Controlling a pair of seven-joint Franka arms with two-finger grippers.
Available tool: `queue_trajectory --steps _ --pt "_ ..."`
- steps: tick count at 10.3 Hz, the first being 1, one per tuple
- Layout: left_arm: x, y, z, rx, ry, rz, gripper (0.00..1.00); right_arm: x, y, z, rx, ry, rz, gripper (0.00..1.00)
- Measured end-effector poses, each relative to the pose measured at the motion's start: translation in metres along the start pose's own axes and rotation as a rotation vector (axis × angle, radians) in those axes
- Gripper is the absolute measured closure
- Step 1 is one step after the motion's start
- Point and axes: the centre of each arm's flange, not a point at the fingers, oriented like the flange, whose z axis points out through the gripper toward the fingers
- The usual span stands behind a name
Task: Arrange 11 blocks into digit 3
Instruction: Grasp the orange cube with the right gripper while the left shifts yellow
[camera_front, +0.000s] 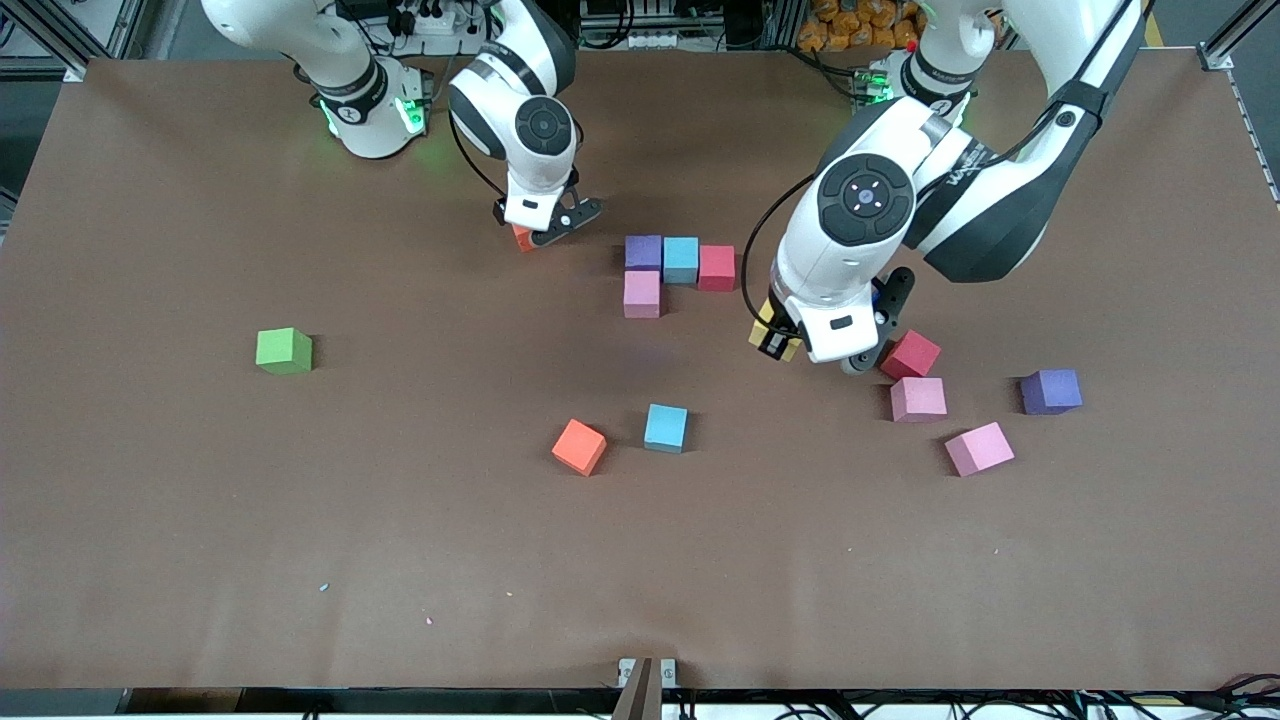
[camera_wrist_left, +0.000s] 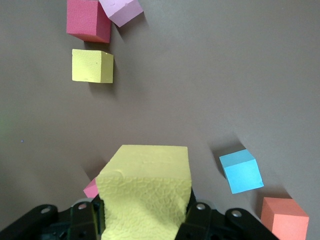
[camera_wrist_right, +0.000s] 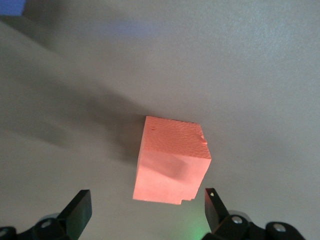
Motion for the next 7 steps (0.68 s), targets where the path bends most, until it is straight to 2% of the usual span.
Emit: queue_trajectory --steps 3,7 --pt "0.002 0.001 -0.007 -0.011 -0.018 -0.025 0.45 -0.005 0.005 0.021 -0.001 0.030 0.002 0.00" --pt "0.032 0.002 -0.017 -0.021 -0.072 -0.109 0.45 -0.003 0.008 0.032 0.003 0.051 0.007 0.00"
